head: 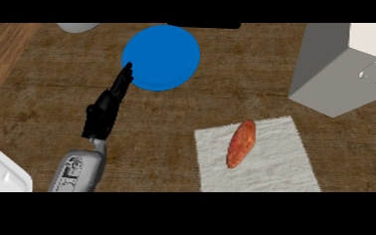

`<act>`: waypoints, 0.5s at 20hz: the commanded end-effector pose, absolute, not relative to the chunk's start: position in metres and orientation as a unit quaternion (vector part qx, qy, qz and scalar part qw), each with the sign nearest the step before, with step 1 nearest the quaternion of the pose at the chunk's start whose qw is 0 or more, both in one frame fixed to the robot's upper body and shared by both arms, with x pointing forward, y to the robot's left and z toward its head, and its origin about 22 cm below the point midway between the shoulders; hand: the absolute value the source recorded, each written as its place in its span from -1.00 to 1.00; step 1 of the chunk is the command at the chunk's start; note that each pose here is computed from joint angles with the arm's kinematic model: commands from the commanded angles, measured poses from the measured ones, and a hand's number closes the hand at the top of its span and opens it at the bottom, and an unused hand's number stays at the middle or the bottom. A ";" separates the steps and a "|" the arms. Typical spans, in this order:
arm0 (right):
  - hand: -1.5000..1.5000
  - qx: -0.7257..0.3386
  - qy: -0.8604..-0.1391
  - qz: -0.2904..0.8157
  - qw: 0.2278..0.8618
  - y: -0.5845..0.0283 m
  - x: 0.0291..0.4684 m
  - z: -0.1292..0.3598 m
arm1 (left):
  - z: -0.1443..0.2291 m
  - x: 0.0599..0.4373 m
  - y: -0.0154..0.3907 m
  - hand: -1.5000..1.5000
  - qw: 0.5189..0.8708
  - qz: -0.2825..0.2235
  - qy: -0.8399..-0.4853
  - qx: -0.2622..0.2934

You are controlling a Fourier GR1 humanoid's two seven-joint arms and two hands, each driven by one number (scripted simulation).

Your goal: Pick the lemon from the placemat and place it in the tiered shelf

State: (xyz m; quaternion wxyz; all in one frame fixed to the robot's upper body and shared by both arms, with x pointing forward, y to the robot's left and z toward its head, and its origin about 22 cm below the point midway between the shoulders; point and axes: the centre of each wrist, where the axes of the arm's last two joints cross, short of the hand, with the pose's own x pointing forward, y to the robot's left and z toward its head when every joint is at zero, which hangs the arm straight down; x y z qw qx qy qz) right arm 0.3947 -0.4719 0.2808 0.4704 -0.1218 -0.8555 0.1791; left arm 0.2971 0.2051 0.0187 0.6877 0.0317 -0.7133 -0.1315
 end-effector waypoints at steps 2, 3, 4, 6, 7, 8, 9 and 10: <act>-1.00 -0.060 -0.864 0.174 0.469 -0.476 0.390 0.303 | 0.013 0.298 0.203 0.00 0.681 -0.137 -0.718 0.037; -1.00 -0.053 -0.863 0.168 0.473 -0.480 0.384 0.318 | 0.010 0.296 0.202 0.00 0.689 -0.132 -0.712 0.029; -1.00 -0.047 -0.865 0.131 0.482 -0.491 0.378 0.306 | 0.019 0.296 0.210 0.00 0.688 -0.128 -0.713 0.031; -1.00 -0.025 -0.869 0.085 0.486 -0.485 0.382 0.318 | 0.018 0.298 0.205 0.00 0.689 -0.132 -0.712 0.025; -1.00 -0.007 -0.866 0.062 0.496 -0.482 0.383 0.327 | 0.016 0.292 0.197 0.00 0.687 -0.135 -0.713 0.036; -1.00 -0.004 -0.868 0.037 0.496 -0.489 0.377 0.328 | 0.020 0.293 0.198 0.00 0.683 -0.134 -0.718 0.026; -1.00 -0.010 -0.861 0.024 0.508 -0.502 0.364 0.335 | 0.025 0.302 0.200 0.00 0.682 -0.136 -0.718 0.034; -1.00 -0.024 -0.861 0.011 0.508 -0.508 0.357 0.343 | 0.023 0.295 0.206 0.00 0.684 -0.142 -0.715 0.020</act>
